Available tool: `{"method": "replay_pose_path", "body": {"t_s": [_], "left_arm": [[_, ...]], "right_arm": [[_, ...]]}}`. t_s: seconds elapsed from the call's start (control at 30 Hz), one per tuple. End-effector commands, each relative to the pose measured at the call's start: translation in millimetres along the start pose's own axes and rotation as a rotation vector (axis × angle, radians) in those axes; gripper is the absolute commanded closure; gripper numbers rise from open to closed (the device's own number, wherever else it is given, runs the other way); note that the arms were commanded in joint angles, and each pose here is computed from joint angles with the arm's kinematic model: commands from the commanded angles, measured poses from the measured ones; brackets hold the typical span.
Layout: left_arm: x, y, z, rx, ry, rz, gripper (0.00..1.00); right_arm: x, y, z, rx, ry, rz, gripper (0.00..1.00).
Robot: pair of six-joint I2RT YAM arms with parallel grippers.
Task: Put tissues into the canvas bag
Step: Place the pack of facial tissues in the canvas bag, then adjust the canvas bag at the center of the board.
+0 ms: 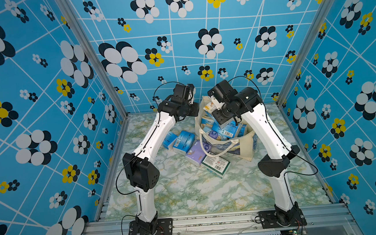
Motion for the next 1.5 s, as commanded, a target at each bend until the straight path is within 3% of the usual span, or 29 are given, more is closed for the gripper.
{"method": "replay_pose_path", "body": {"t_s": [0.0,0.13,0.2,0.37,0.47,0.63,0.83,1.0,1.17,1.3,1.47], "left_arm": [[-3,-4,-4,-0.017,-0.010,0.030,0.86],[-8,-6,-5,-0.008,-0.019,0.040,0.90],[-9,-7,-5,-0.001,-0.019,0.043,1.00],[-6,-1,-10,0.022,-0.053,0.020,1.00],[-5,1,-14,0.032,-0.078,0.014,1.00],[-4,1,-17,0.031,-0.086,0.018,1.00],[2,3,-18,0.015,-0.086,0.012,1.00],[8,7,-18,-0.013,-0.090,0.010,1.00],[7,8,-18,-0.034,-0.094,0.019,1.00],[2,8,-20,-0.036,-0.110,0.024,1.00],[-4,7,-20,-0.039,-0.118,0.038,1.00]], "right_arm": [[2,2,5,0.018,0.033,-0.007,0.40],[-22,0,16,0.029,0.046,0.033,0.40],[-29,1,20,0.033,0.051,0.040,0.39],[-49,7,24,0.046,0.031,0.032,0.35],[-54,20,22,0.018,0.009,-0.022,0.27],[-23,49,14,-0.098,0.092,-0.173,0.02],[52,61,-27,-0.224,0.166,-0.320,0.01],[84,21,-85,-0.319,0.011,-0.276,0.01],[94,-42,-136,-0.448,-0.129,-0.192,0.05],[86,-80,-142,-0.534,-0.119,-0.134,0.11],[60,-100,-138,-0.624,-0.058,-0.080,0.12]]}}
Point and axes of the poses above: each gripper's point midway between its finger pads, its own x axis back along the fingers, its own z axis along the line the jaws close on, y = z × x, the point moved 3 cm from there along x, back along the fingers, and after that the axes turned 13 degrees about -x, right-handed, at the moved point
